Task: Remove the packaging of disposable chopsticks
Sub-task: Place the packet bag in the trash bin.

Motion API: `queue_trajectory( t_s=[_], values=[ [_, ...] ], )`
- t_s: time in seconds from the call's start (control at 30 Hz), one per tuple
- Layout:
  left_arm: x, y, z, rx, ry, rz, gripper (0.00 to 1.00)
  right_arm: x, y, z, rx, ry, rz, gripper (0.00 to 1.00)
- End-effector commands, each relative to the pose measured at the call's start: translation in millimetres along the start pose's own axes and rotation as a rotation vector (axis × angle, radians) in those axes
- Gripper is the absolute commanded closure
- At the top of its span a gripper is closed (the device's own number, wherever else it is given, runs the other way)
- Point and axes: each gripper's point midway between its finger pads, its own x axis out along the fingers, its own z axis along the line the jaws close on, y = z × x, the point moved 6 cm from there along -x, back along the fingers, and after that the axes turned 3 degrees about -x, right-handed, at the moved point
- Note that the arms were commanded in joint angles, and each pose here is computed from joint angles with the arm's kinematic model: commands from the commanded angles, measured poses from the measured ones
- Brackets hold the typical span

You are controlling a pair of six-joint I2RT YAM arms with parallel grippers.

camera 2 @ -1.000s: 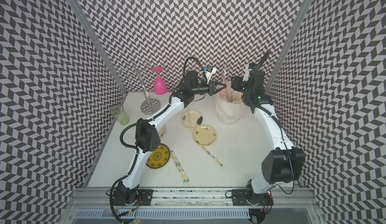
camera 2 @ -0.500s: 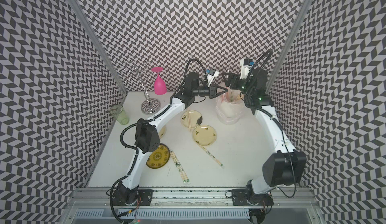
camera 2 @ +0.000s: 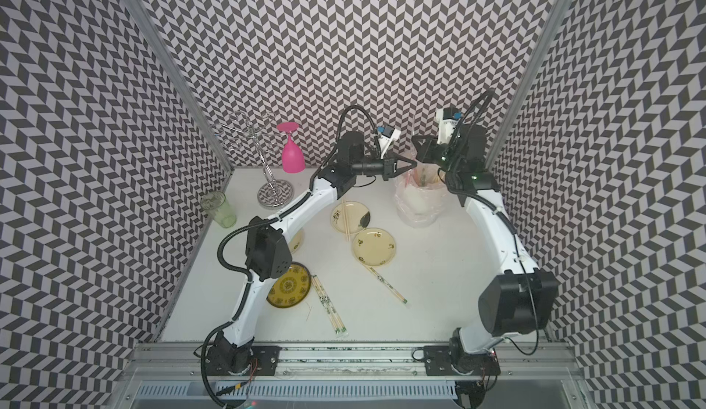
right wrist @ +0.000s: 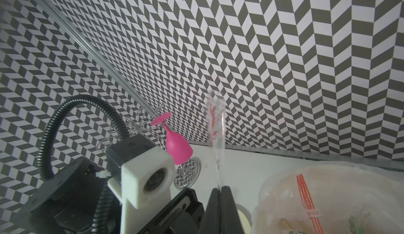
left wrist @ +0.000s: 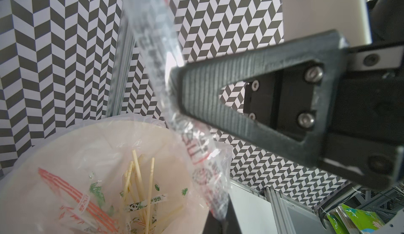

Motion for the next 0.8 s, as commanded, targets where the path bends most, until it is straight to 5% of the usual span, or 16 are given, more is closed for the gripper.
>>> queue_trajectory(
  t_s=[0.0,0.13,0.3,0.37,0.53,0.77],
  values=[
    [-7.3,-18.2,-25.5,0.052,0.014,-0.017,1.00,-6.9,-21.4,8.2,-0.044,0.009,-0.082,1.00],
    [-11.6,-21.4,-25.0,0.064,-0.003,-0.028,0.97,-13.7,-26.7,6.3,-0.045,0.058,-0.119,1.00],
    [-17.2,-25.4,-27.9,0.084,0.006,-0.062,0.53,-19.0,-34.8,0.6,-0.049,0.114,-0.159,1.00],
    [-18.8,-27.3,-28.5,0.093,0.001,-0.070,0.25,-20.3,-37.3,-5.7,-0.041,0.156,-0.175,1.00],
    [-31.4,-27.0,-24.7,0.078,-0.049,-0.067,0.02,-18.5,-42.4,-25.2,-0.078,0.277,-0.197,1.00],
    [-79.4,-29.9,-35.3,0.113,-0.199,-0.115,0.00,-0.3,-11.3,-61.7,-0.142,0.411,-0.123,1.00]
  ],
)
